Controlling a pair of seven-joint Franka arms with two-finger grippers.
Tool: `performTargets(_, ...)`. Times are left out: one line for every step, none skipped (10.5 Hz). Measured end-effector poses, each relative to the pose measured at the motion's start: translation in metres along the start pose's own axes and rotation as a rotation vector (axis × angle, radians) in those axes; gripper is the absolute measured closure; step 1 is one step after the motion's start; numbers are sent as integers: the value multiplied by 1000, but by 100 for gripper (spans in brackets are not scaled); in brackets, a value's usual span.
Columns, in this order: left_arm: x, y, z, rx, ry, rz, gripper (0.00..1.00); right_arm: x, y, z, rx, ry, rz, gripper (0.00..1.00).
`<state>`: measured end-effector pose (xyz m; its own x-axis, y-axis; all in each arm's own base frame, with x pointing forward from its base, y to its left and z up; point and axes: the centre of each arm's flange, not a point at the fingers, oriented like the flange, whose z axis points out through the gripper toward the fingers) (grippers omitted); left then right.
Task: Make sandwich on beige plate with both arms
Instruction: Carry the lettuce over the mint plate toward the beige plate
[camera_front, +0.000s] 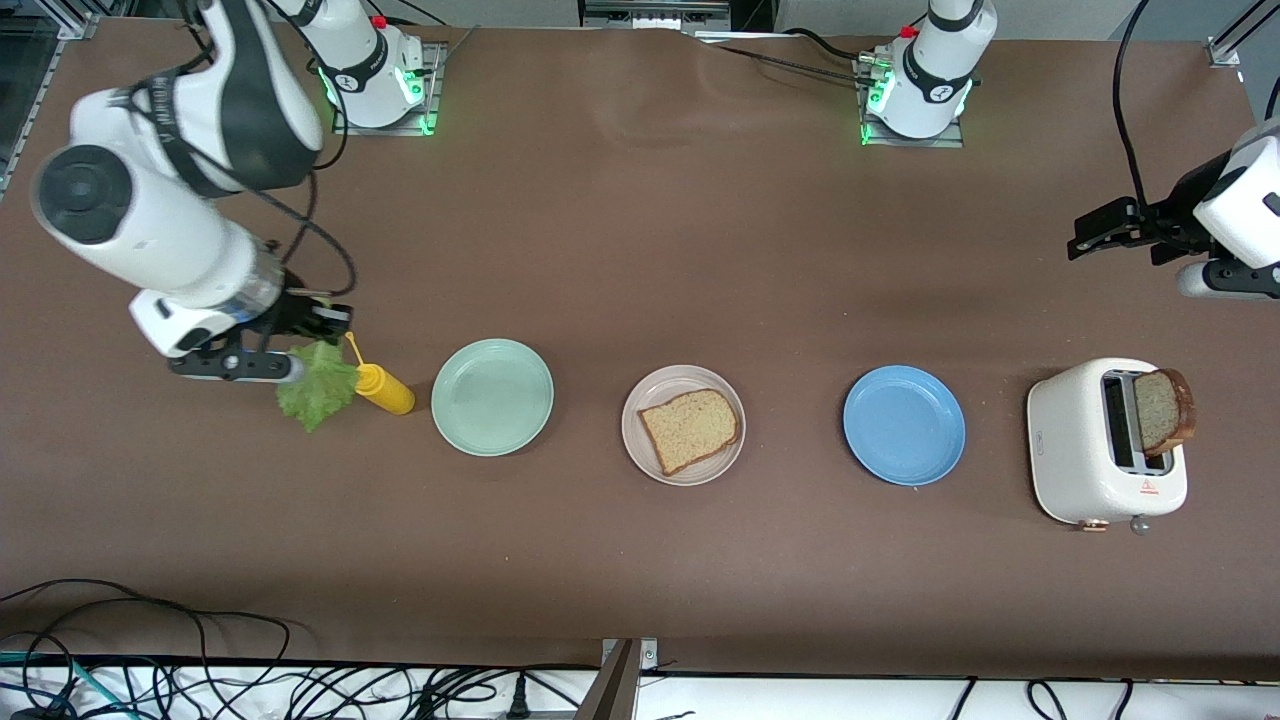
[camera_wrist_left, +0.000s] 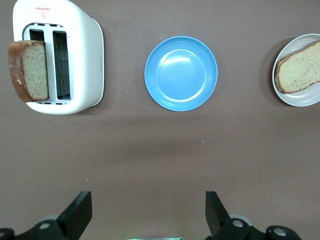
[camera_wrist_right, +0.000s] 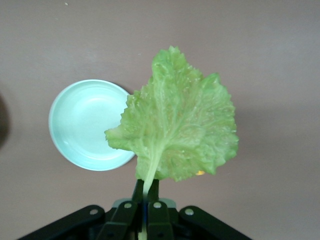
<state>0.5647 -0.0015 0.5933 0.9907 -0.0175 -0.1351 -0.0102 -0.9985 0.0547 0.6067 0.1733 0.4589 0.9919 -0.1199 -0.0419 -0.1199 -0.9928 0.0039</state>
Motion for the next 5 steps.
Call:
performTargets(0,0,0,0,-1,-1,0,-5,-27,4,-1,-1,64,95)
performTargets(2,1,3,1,-5,-12,0,-9,-56,10,0,0,130,95)
performTargets(5,3,8,3,-16,-40,0,-11,-88,15,4,5,202,95)
performTargets(8,3,13,5,-25,-62,0,-13,-119,20,12,13,272,95)
performTargets(10,3,16,6,-30,-66,0,-13,-151,26,29,27,348,95)
